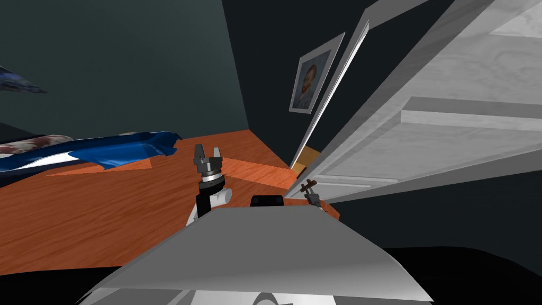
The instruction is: Pull the door open
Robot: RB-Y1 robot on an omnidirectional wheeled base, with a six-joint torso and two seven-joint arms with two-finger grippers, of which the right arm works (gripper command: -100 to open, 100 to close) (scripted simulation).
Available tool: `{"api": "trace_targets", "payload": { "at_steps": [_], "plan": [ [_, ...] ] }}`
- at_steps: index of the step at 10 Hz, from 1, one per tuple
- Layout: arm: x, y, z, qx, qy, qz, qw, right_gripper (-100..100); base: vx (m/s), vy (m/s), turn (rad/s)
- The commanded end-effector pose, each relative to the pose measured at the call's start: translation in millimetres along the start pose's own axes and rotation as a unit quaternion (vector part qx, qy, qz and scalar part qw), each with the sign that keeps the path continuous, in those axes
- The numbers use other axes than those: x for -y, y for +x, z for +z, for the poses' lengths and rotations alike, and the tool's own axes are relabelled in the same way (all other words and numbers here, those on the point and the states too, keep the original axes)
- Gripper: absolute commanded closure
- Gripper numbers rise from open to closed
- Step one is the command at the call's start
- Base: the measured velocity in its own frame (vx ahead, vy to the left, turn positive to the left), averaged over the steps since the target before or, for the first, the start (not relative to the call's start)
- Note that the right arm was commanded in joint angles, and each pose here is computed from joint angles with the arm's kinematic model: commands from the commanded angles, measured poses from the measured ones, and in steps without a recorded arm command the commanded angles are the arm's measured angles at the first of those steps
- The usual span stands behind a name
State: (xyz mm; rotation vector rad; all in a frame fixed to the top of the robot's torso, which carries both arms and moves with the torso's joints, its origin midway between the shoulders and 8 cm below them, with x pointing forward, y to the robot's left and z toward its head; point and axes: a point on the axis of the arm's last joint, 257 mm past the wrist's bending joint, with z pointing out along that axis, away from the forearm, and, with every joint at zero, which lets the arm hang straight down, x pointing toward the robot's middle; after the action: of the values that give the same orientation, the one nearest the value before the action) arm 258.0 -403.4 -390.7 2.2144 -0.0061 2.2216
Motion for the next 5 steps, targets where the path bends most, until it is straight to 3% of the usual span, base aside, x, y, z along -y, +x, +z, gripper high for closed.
{"api": "trace_targets", "payload": {
  "at_steps": [1,5],
  "plan": [
    [0.0,0.0,0.0,0.0,0.0,0.0,1.0,100,-0.099,-0.007,0.015],
    [3.3,-2.8,-27.6,0.001,0.019,-0.002,0.9998,100,-0.072,-0.018,0.052]
  ]
}}
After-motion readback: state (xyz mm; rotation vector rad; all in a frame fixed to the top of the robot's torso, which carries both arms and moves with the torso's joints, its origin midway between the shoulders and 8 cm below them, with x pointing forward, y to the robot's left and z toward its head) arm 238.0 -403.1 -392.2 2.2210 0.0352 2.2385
